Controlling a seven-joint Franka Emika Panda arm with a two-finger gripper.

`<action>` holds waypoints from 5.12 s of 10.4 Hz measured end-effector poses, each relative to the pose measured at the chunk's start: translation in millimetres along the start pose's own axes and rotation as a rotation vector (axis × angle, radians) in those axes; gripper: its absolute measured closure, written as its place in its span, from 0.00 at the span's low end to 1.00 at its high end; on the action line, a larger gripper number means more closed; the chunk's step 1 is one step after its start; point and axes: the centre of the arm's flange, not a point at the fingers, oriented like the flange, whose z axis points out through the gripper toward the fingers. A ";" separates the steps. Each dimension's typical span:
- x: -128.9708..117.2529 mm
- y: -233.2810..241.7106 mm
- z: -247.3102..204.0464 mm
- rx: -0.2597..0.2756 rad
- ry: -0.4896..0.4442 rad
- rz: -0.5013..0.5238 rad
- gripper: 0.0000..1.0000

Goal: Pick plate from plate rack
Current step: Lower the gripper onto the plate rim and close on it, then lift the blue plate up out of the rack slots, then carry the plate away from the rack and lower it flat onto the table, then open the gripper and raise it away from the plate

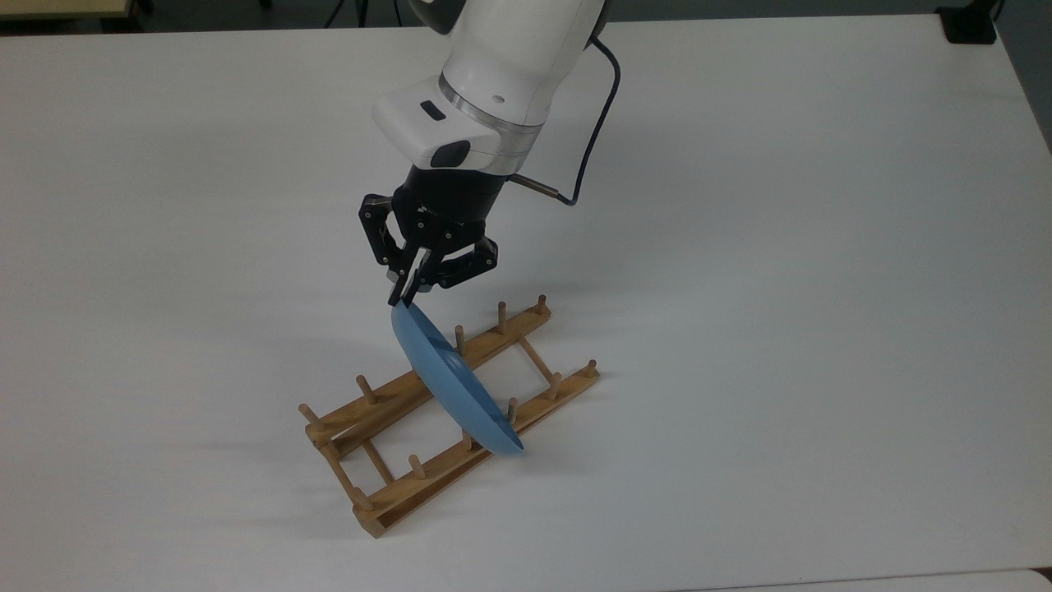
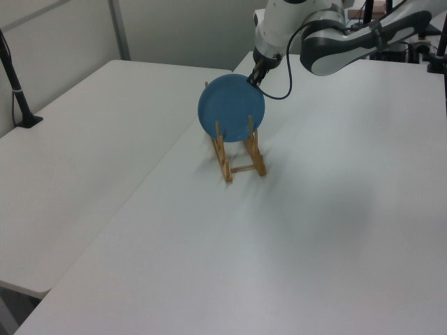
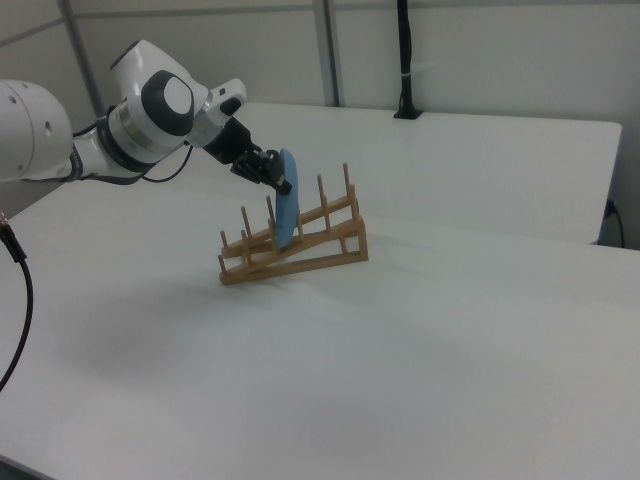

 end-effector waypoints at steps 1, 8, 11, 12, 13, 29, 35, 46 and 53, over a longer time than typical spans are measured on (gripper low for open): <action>0.5 2.0 0.7 -0.007 0.003 -0.003 0.95; 18.0 29.4 -22.3 -0.037 0.065 0.018 0.95; 23.6 46.3 -37.7 -0.041 0.087 0.042 0.96; 24.6 50.3 -40.3 -0.042 0.091 0.047 0.96; 25.5 53.9 -42.5 -0.044 0.094 0.052 0.96; -38.8 23.3 -51.2 0.343 -0.474 -0.216 0.96; -101.7 -28.2 1.5 0.435 -0.644 -0.624 0.96; -147.2 -72.7 77.9 0.618 -0.770 -0.823 0.81; -75.1 -8.6 -28.6 0.380 -0.607 -0.496 0.00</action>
